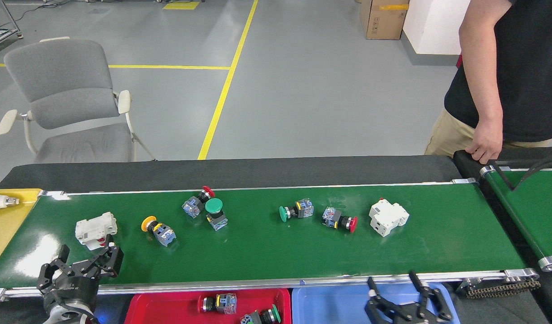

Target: Pick switch part from conveyor to tray

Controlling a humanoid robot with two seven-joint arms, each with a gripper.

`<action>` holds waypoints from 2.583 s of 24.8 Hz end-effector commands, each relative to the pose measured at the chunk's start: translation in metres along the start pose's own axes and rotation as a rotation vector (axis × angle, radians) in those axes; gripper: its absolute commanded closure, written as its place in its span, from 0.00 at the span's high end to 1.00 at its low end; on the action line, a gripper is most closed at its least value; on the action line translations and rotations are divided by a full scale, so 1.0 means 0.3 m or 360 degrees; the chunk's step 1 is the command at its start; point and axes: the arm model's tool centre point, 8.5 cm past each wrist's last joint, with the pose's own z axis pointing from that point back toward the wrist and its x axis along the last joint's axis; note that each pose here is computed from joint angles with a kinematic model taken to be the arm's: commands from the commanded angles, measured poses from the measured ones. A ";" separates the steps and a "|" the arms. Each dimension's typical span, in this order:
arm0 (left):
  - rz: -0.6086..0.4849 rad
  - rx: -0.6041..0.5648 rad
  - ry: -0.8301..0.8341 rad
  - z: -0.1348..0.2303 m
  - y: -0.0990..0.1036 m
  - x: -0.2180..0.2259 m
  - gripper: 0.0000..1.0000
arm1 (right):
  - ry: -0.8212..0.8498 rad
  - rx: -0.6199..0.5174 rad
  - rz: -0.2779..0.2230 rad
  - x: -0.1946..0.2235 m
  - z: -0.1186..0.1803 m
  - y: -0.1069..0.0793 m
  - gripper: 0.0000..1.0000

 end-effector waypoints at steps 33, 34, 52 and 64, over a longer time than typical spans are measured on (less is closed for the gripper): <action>-0.0053 0.0532 -0.0422 -0.007 0.252 0.153 0.13 | -0.0103 0.0231 0.0342 0.398 -0.674 -0.029 0.79; -0.0053 0.0534 -0.0426 0.000 0.249 0.156 0.13 | -0.0128 0.0243 0.0360 0.410 -0.680 -0.027 0.56; -0.0056 0.0556 -0.0585 0.129 0.223 0.191 0.13 | -0.0539 -0.0056 0.0173 -0.027 -0.021 -0.111 0.21; 0.0085 0.0410 -0.1843 0.672 0.084 0.847 0.15 | -0.0407 0.0113 0.0022 -0.184 0.247 -0.012 1.00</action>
